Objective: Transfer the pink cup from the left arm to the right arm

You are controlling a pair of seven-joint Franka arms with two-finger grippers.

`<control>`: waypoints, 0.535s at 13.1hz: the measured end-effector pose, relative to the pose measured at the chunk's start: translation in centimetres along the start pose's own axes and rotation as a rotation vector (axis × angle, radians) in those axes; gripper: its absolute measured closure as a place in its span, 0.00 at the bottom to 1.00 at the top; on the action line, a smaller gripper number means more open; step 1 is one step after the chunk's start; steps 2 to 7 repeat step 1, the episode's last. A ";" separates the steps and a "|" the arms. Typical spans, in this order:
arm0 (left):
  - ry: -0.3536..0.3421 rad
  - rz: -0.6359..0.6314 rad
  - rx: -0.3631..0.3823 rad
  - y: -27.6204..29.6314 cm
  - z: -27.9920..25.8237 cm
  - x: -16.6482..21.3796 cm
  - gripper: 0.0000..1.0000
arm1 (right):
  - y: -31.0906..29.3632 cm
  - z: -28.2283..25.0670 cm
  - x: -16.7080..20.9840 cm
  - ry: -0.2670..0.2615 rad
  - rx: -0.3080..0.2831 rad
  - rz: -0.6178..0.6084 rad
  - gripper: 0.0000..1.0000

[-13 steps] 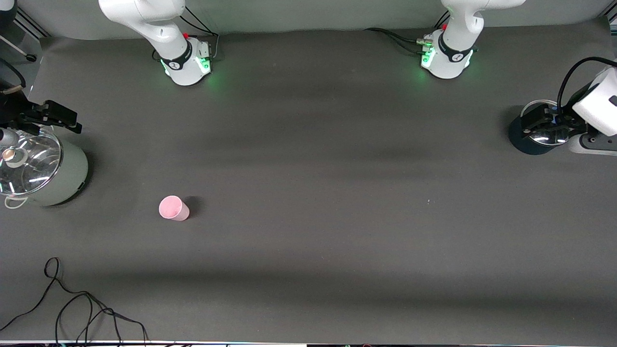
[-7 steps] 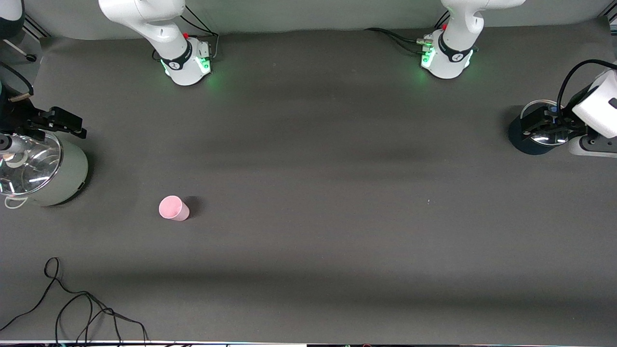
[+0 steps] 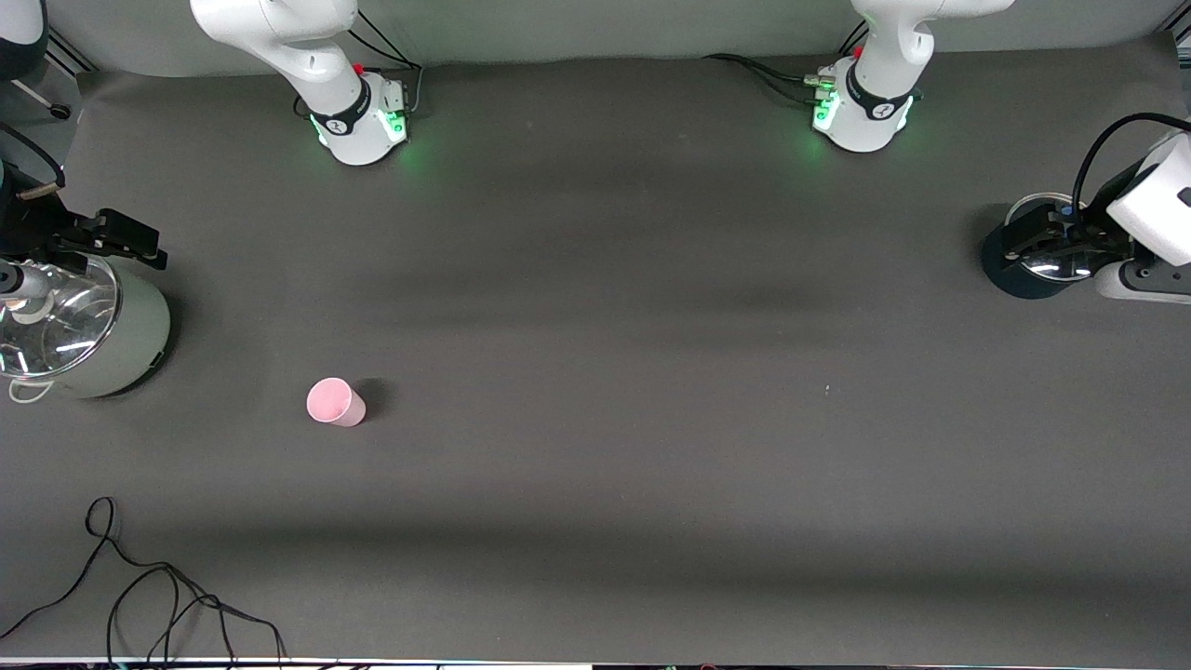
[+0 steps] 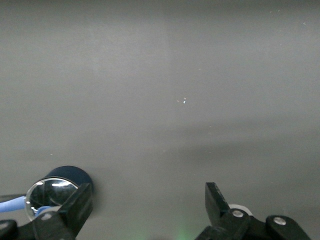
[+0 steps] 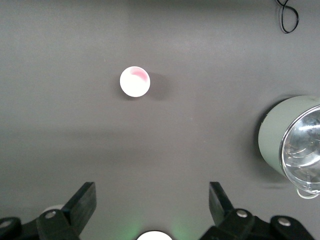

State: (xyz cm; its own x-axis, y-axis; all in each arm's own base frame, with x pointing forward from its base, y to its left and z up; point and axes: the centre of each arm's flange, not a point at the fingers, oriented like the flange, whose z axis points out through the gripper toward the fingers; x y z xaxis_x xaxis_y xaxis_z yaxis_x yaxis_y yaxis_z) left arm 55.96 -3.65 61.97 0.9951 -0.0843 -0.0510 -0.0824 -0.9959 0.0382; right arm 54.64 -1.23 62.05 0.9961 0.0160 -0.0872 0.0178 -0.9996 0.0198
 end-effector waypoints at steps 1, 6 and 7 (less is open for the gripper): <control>0.000 -0.007 -0.006 -0.3 0.0 0.0 0.00 | 0.0 0.0 0.0 0.000 0.000 0.000 0.00; 0.000 -0.007 -0.006 -0.3 0.0 0.0 0.00 | 0.0 0.0 0.0 0.000 0.000 0.000 0.00; 0.000 -0.007 -0.006 -0.3 0.0 0.0 0.00 | 0.0 0.0 0.0 0.000 0.000 0.000 0.00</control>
